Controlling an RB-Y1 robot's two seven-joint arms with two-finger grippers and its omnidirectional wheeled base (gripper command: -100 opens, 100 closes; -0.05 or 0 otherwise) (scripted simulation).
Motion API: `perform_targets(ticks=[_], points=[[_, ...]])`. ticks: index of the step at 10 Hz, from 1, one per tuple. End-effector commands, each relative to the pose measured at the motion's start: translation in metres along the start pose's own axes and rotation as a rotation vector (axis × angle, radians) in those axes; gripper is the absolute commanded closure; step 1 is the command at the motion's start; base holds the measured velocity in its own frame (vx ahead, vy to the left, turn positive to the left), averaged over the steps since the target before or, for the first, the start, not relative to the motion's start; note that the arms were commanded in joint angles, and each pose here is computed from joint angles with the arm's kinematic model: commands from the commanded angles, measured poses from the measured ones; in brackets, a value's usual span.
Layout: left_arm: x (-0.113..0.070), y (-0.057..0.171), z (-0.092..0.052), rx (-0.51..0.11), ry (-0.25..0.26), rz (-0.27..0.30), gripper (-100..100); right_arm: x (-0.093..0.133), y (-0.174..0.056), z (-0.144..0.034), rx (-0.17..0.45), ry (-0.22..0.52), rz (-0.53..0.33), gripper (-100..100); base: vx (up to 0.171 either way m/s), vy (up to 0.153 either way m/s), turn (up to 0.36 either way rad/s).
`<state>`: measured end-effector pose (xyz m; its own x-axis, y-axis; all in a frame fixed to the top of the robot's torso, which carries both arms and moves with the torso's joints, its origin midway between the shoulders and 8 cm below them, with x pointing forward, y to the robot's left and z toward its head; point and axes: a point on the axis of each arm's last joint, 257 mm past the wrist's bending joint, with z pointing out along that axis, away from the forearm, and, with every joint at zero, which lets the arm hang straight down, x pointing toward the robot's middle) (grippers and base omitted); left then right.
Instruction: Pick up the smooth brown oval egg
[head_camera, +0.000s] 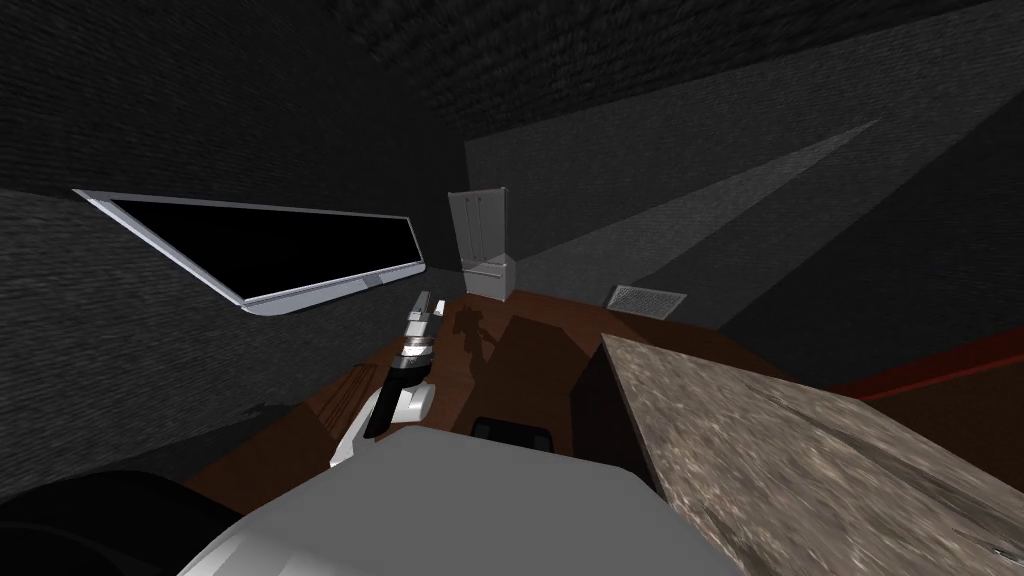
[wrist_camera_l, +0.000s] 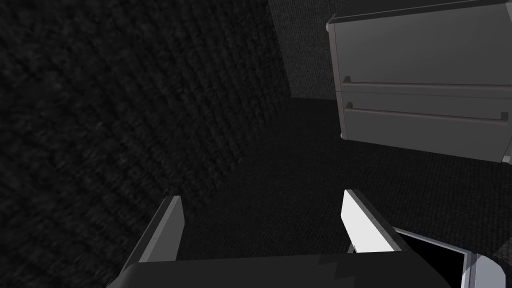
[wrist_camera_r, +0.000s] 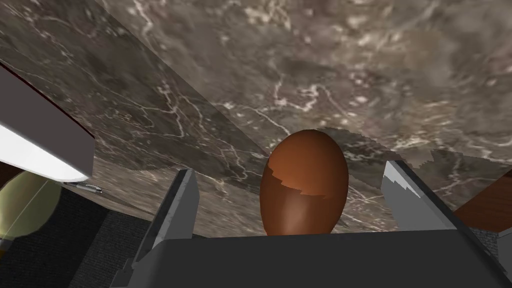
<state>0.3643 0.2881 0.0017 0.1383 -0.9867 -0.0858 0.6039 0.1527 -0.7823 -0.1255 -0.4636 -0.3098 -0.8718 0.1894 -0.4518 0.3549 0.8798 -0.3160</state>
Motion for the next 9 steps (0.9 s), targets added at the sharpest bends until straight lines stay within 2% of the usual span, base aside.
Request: perform_targets(ticks=[1,2,5,6,7,9], points=[[0.000,0.000,0.000,0.000,0.000,0.000,0,0.000,0.000,0.000,0.000,0.000,0.000,0,0.012,-0.006,-0.006],[0.000,0.000,0.000,0.000,0.000,0.000,0,0.003,-0.001,0.007,0.001,-0.002,0.006,-100,0.003,-0.002,0.042],[0.000,0.000,0.000,0.000,0.000,0.000,0,0.008,-0.003,0.021,0.003,-0.007,0.018,-100,-0.009,-0.001,0.039],[0.000,0.000,0.000,0.000,0.000,0.000,0,0.006,-0.002,0.018,0.003,-0.006,0.015,-100,0.000,0.000,0.000],[0.000,0.000,0.000,0.000,0.000,0.000,0,0.006,-0.002,0.018,0.003,-0.006,0.016,100,0.000,0.000,0.000],[0.000,0.000,0.000,0.000,0.000,0.000,0,0.006,-0.002,0.018,0.001,-0.007,0.018,100,0.000,0.000,0.000]])
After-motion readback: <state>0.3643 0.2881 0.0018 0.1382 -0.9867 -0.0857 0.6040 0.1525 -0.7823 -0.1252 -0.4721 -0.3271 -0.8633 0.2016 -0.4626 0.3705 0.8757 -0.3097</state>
